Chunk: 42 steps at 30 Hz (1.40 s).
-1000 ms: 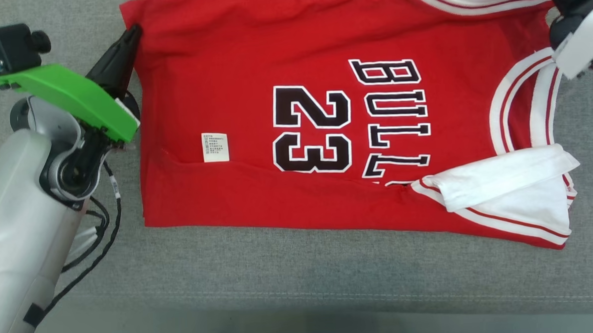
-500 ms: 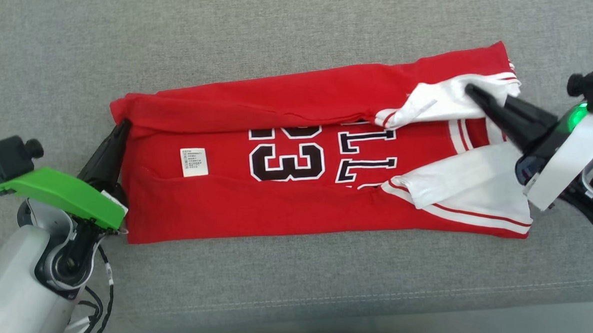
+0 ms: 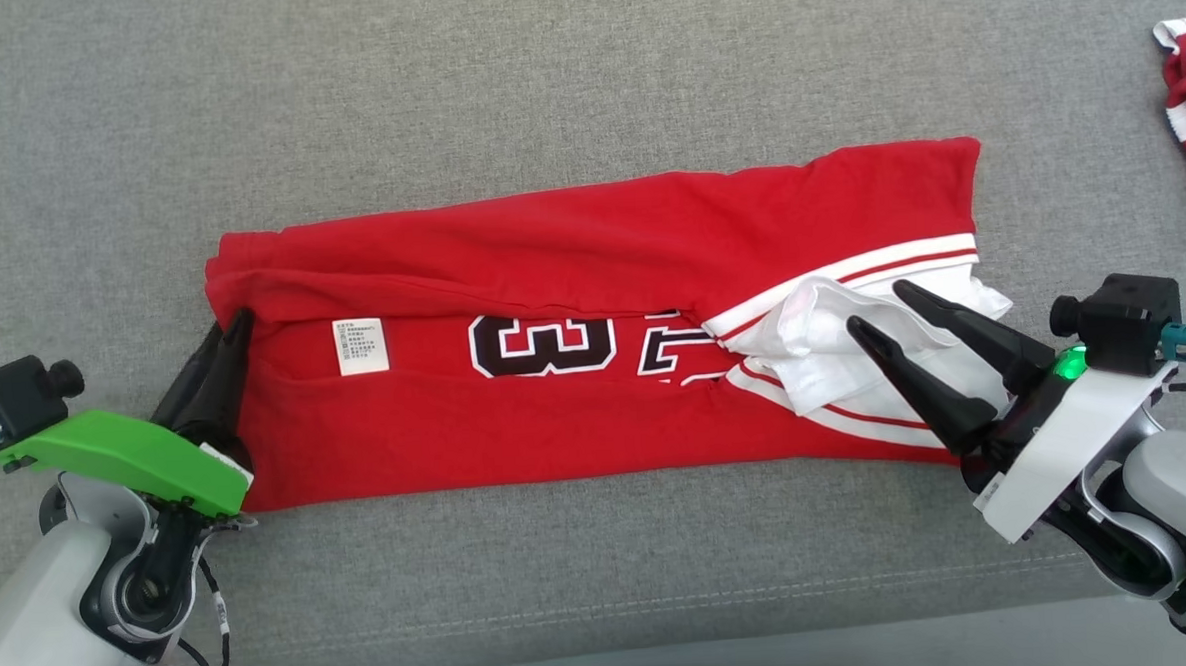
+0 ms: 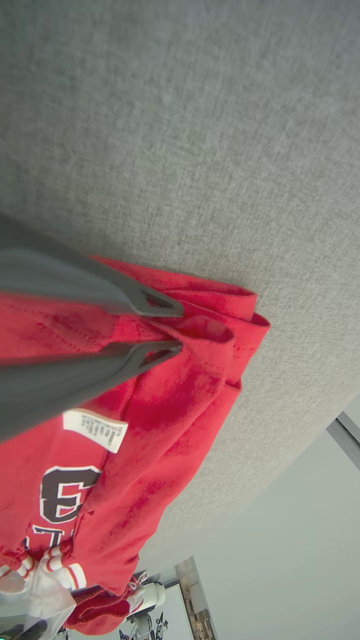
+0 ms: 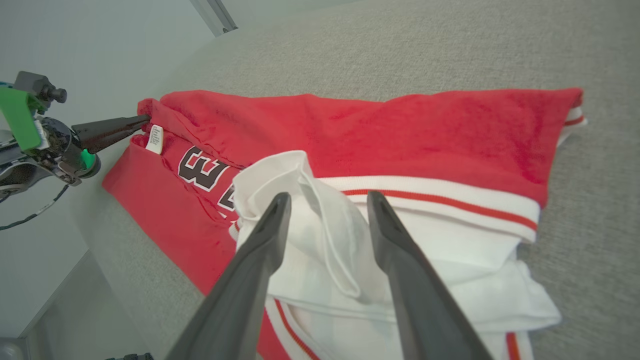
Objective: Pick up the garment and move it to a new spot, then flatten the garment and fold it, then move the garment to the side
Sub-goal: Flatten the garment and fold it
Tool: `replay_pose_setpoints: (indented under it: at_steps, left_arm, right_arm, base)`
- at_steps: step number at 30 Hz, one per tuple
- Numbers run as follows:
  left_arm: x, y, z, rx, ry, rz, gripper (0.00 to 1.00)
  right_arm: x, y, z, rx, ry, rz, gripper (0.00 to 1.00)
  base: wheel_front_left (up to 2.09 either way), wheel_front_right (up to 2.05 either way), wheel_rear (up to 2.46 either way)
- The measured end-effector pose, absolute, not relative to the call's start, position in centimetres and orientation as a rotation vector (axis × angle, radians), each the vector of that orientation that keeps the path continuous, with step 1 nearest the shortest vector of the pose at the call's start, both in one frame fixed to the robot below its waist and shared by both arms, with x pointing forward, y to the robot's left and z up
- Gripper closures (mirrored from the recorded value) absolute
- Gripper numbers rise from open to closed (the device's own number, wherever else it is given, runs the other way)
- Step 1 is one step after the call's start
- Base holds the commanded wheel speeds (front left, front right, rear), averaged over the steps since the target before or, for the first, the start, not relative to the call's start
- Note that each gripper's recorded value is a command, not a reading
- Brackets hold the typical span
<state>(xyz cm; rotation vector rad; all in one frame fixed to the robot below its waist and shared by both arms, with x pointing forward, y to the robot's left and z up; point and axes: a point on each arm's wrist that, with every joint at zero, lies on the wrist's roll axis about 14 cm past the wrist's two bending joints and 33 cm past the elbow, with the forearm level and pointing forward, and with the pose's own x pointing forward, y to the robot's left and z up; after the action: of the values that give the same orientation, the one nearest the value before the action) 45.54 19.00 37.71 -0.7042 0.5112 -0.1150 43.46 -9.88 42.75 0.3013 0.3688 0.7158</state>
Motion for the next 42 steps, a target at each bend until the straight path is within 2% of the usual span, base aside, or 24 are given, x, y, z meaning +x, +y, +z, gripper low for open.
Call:
replay_pose_setpoints:
  at_steps: [7, 10, 11, 13, 24, 30, 42]
  left_arm:
    - [45.3, 21.2, 39.0, -0.53, 0.417, -0.032, 0.0]
    - [45.6, 22.4, 40.7, -0.434, 0.357, 0.014, 0.0]
    - [46.0, 23.0, 42.8, -0.393, 0.282, 0.044, 0.0]
    - [46.2, 23.3, 43.9, -0.366, 0.241, 0.056, 0.0]
    - [43.7, 20.1, 50.0, -0.156, 0.021, 0.007, 0.0]
    - [42.2, 18.4, 51.7, -0.098, -0.037, -0.025, 0.0]
    - [39.0, 17.2, 51.6, -0.085, -0.037, -0.033, 0.0]
  right_arm:
    - [42.0, -10.0, 43.8, 0.357, 0.316, 0.66, 0.0]
    - [42.5, -10.5, 46.2, 0.404, 0.223, 0.607, 0.0]
    - [42.8, -11.3, 47.7, 0.427, 0.153, 0.557, 0.0]
    - [42.9, -11.8, 48.5, 0.443, 0.12, 0.528, 0.0]
    - [43.7, -17.4, 53.2, 0.31, -0.147, 0.248, 0.0]
    - [43.0, -17.8, 54.0, 0.242, -0.185, 0.195, 0.0]
    - [39.5, -16.9, 51.8, 0.192, -0.111, 0.183, 0.0]
  base:
    - [0.0, 0.0, 0.0]
    - [0.0, 0.0, 0.0]
    - [0.0, 0.0, 0.0]
    - [0.0, 0.0, 0.0]
    - [0.0, 0.0, 0.0]
    - [0.0, 0.0, 0.0]
    - [0.0, 0.0, 0.0]
